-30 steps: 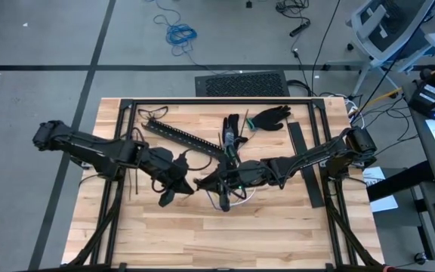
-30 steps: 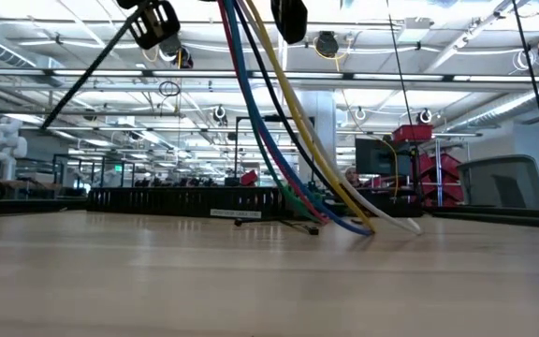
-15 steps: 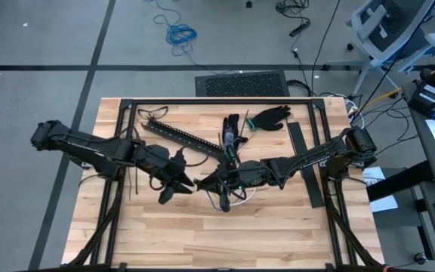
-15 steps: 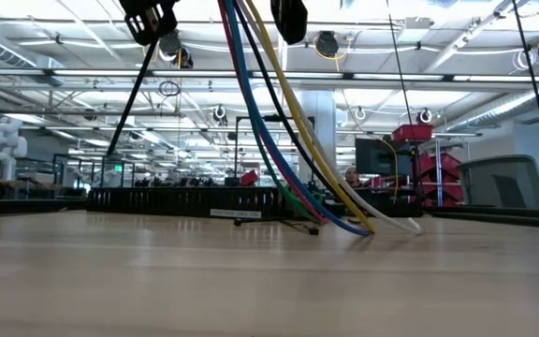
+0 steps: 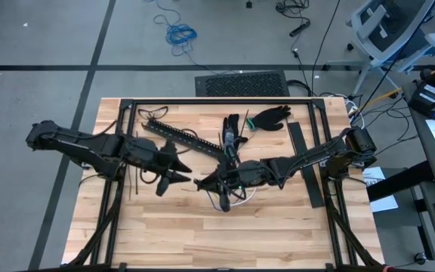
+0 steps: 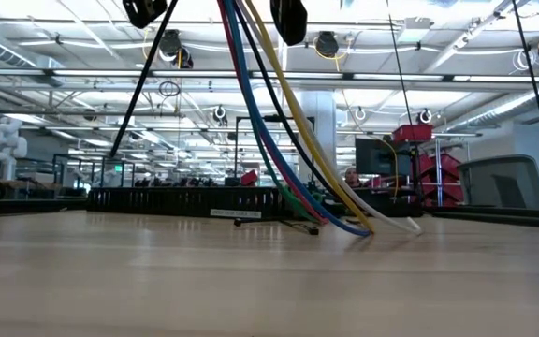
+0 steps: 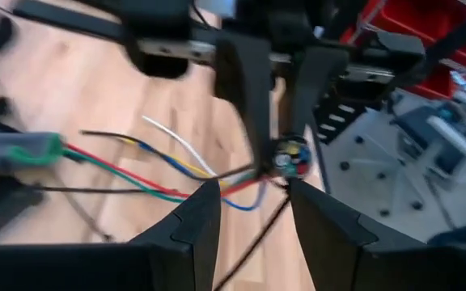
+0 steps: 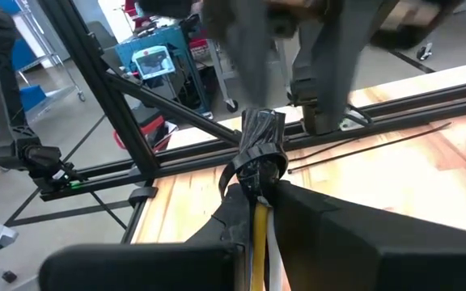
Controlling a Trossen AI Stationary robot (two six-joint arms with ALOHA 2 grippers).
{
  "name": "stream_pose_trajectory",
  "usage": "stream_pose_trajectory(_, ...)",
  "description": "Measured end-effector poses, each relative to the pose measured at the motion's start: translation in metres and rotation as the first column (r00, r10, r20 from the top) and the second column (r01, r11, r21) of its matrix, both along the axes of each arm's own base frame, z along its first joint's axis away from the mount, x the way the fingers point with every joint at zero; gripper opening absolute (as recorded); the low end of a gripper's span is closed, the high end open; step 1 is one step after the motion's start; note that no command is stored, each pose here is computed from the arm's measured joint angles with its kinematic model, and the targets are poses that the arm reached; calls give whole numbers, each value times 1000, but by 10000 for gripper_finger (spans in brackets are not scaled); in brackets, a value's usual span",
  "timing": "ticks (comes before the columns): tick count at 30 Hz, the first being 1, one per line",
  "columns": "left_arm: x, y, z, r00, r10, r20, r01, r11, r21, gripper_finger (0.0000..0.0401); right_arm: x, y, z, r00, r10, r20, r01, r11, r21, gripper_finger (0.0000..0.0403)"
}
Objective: Ziptie cables
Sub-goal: Wrap the cable wires with the black zip tie
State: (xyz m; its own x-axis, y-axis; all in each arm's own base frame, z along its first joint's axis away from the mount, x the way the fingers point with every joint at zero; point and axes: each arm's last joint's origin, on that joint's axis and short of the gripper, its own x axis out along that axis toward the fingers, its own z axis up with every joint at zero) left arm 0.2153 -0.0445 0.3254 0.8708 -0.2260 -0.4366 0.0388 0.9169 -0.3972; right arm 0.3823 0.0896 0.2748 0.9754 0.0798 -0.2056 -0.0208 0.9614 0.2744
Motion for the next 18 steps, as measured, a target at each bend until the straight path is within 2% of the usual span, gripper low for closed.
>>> stream_pose_trajectory(5,12,-4,-4,1000,-27,8,27,999,-22,149,1,-5,1,1000,-11,7,11,1000,1,27)
stream_pose_trajectory(18,9,-3,2,999,-20,51,22,999,-28,149,2,-6,0,1000,-7,7,7,1000,-13,27)
